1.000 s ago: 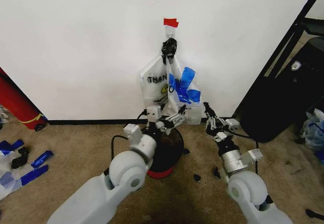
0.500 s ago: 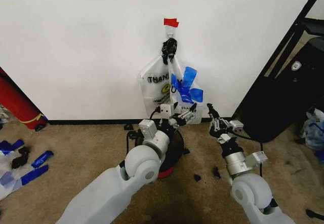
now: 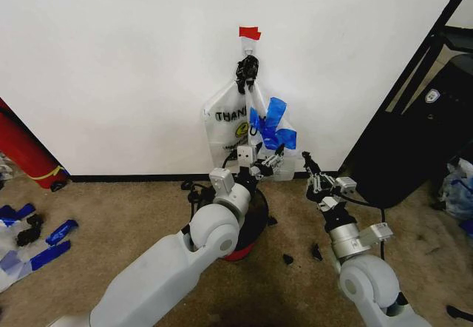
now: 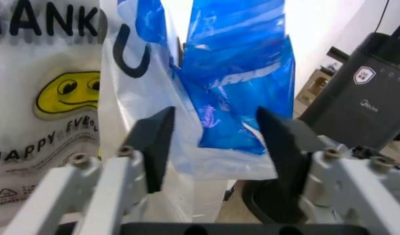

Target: Pick up the garbage bag from the wall and place it over the trash bin.

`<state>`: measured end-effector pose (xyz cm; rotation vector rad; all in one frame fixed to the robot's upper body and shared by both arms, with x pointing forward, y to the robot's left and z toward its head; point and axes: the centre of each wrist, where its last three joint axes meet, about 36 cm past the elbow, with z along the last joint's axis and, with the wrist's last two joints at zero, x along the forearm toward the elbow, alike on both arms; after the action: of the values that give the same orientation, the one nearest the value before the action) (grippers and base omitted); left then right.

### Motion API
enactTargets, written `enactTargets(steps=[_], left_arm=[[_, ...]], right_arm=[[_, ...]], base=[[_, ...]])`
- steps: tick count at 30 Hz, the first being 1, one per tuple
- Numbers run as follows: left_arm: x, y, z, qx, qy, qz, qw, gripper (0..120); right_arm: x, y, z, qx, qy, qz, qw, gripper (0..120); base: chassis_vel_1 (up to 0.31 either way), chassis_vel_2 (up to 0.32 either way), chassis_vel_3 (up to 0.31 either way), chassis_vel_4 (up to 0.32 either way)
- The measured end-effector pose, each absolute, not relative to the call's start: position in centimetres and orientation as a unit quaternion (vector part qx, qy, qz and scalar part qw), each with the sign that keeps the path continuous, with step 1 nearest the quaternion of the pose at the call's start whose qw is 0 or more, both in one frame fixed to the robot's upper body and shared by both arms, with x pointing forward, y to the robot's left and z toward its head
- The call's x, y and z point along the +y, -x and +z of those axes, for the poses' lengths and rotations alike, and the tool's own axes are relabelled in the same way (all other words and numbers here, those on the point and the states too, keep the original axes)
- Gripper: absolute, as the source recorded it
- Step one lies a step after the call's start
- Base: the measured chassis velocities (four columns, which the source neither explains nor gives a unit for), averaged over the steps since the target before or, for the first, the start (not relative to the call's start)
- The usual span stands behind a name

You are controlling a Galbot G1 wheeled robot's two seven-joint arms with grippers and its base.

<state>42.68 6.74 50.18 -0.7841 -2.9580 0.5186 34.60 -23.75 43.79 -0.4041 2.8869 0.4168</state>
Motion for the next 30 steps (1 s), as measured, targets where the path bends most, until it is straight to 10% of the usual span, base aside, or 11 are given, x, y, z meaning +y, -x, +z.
enactTargets(steps=[14,24,30], left_arm=[[6.7,-42.7,49.7,-0.953,0.250,0.170,0.021,1],[8.1,-42.4,50.4,-0.954,0.233,0.189,0.001,0],[9.9,-41.2,51.2,-0.955,0.222,0.196,-0.009,0]], right_arm=[[-23.8,-34.6,43.8,0.976,0.134,0.142,0.098,0],[-25.0,-34.4,44.1,0.980,0.125,0.123,0.096,0],[-26.3,-33.2,44.5,0.987,0.121,0.023,0.105,23]], base=[[0.000,0.000,0.000,0.000],[0.000,0.000,0.000,0.000],[0.000,0.000,0.000,0.000]])
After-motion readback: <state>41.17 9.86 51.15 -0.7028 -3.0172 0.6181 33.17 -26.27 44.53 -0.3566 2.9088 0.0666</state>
